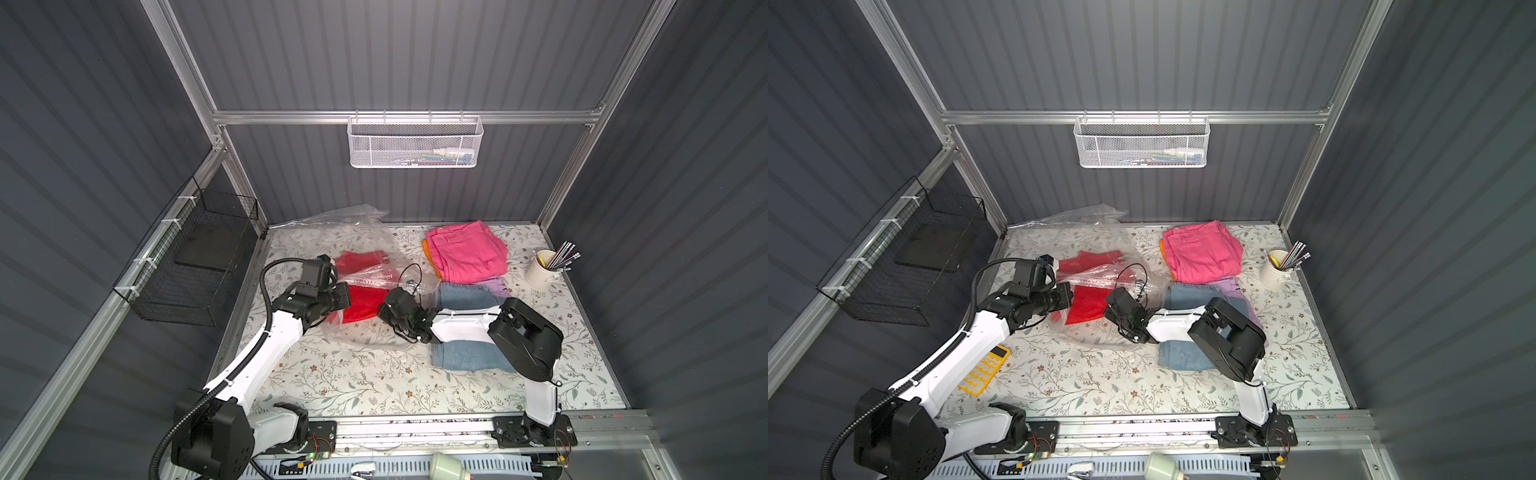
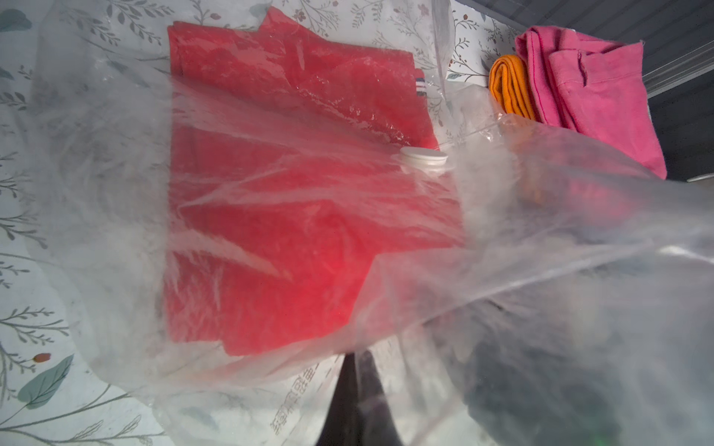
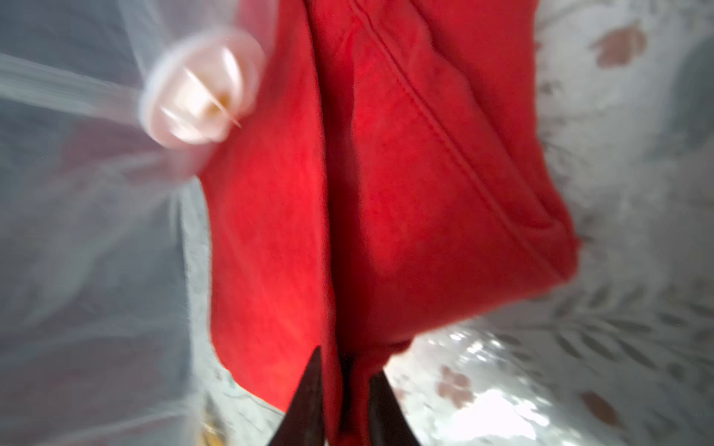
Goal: Take the trousers out of the vacuum bag
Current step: Take out the trousers from the vacuum bag.
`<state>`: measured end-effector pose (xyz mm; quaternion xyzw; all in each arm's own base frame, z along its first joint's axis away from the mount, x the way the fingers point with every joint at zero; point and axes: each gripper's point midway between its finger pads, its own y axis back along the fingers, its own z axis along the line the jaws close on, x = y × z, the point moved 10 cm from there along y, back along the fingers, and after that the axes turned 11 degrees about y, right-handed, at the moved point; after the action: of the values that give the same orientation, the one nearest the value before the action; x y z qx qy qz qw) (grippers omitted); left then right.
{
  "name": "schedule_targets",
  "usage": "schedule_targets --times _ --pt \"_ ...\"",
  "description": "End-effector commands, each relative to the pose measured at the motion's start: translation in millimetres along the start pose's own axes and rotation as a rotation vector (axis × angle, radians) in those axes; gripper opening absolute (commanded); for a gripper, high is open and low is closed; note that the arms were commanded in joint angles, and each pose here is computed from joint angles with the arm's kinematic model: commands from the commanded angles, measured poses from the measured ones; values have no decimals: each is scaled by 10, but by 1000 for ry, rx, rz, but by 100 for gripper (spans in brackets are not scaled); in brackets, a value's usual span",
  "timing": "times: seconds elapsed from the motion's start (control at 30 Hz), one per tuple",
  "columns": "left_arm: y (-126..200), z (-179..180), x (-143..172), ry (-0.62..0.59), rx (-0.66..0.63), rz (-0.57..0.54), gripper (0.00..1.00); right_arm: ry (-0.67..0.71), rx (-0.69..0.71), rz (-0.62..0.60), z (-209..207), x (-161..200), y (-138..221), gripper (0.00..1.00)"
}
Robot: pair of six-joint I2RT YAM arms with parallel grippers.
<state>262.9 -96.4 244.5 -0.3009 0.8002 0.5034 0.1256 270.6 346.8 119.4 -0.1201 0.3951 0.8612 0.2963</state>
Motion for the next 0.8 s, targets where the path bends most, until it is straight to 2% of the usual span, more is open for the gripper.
schedule_targets --times 0.0,0.07,0.13,0.23,0.4,0.63,0.77 --pt "15 9 -19 -6 -1 -13 0 -40 -40 -9 9 -7 15 37" --pt "27 5 -19 -5 3 -13 0 -43 -85 -11 56 9 30 53" --pt "37 4 -17 -5 5 -13 0 -38 -91 -20 116 50 75 64" --pt "49 4 -18 -4 4 -17 0 -41 -79 -27 190 127 129 75" --pt "65 -1 -20 -2 9 -21 0 -79 -58 2 210 215 17 78" --pt "113 -4 -26 -7 8 -31 0 -91 -35 13 318 194 -245 74" --pt "134 -4 -25 -10 6 -36 0 -154 -20 39 277 174 -461 71"
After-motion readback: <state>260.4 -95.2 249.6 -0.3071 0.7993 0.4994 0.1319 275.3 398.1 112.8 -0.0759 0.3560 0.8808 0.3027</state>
